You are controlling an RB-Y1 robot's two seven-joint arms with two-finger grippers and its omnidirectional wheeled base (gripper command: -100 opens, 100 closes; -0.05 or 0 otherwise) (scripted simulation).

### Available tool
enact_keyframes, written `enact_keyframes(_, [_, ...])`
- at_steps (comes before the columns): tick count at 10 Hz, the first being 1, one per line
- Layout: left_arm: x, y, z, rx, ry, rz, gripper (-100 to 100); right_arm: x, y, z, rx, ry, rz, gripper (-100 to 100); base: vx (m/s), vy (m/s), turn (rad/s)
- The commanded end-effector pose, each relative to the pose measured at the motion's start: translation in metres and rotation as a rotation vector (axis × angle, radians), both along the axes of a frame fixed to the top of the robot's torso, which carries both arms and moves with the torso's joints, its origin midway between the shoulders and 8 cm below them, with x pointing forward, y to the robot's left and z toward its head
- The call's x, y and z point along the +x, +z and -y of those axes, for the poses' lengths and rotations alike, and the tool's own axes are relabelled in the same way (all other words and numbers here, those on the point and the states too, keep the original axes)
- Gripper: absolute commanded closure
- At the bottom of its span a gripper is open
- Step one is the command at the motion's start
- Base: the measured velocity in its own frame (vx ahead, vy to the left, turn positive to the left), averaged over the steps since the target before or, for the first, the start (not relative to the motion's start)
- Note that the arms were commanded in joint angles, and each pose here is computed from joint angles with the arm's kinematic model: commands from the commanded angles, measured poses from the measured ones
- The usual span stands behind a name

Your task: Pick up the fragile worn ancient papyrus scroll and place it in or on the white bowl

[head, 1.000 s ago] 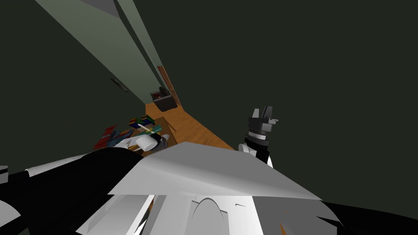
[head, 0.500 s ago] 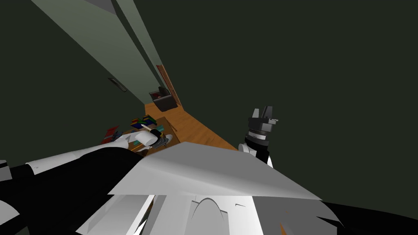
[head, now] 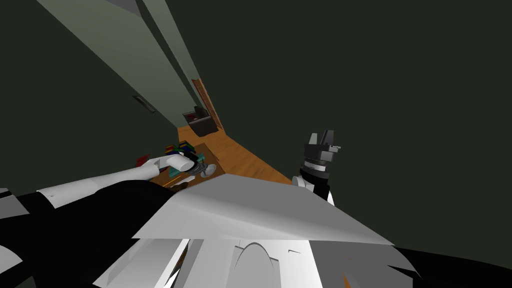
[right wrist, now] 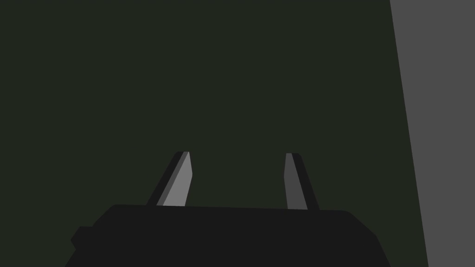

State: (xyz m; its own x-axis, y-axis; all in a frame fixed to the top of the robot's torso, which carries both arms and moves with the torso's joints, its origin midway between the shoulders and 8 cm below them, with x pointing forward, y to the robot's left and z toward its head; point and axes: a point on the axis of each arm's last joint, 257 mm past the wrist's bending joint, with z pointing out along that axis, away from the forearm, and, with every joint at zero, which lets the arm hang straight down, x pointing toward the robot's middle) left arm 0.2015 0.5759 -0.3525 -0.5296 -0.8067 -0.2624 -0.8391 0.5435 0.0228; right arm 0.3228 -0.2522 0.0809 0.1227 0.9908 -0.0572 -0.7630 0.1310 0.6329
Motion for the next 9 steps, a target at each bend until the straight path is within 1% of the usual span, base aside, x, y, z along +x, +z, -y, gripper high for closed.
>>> enact_keyframes(1, [0.012,0.007,-0.002,-0.009,0.010,0.026,100,0.000,0.000,0.000,0.000,0.000,0.000,0,-0.046,0.069,-0.070])
enact_keyframes(2, [0.007,0.005,-0.002,-0.004,0.008,0.014,100,0.000,0.000,0.000,0.000,0.000,0.000,0,-0.014,0.004,-0.048])
enact_keyframes(3, [0.009,0.006,-0.003,-0.003,0.007,0.017,-100,0.000,0.000,0.000,0.000,0.000,0.000,0,0.000,0.000,0.000])
enact_keyframes(7, [0.008,0.006,-0.003,-0.003,0.007,0.017,-100,0.000,0.000,0.000,0.000,0.000,0.000,0,0.000,0.000,0.000])
enact_keyframes(8, [0.008,0.006,-0.003,-0.003,0.007,0.017,0,0.000,0.000,0.000,0.000,0.000,0.000,0,0.000,0.000,0.000])
enact_keyframes(9, [0.016,0.016,0.000,-0.004,-0.002,0.018,-100,0.000,0.000,0.000,0.000,0.000,0.000,0,0.011,-0.007,0.043])
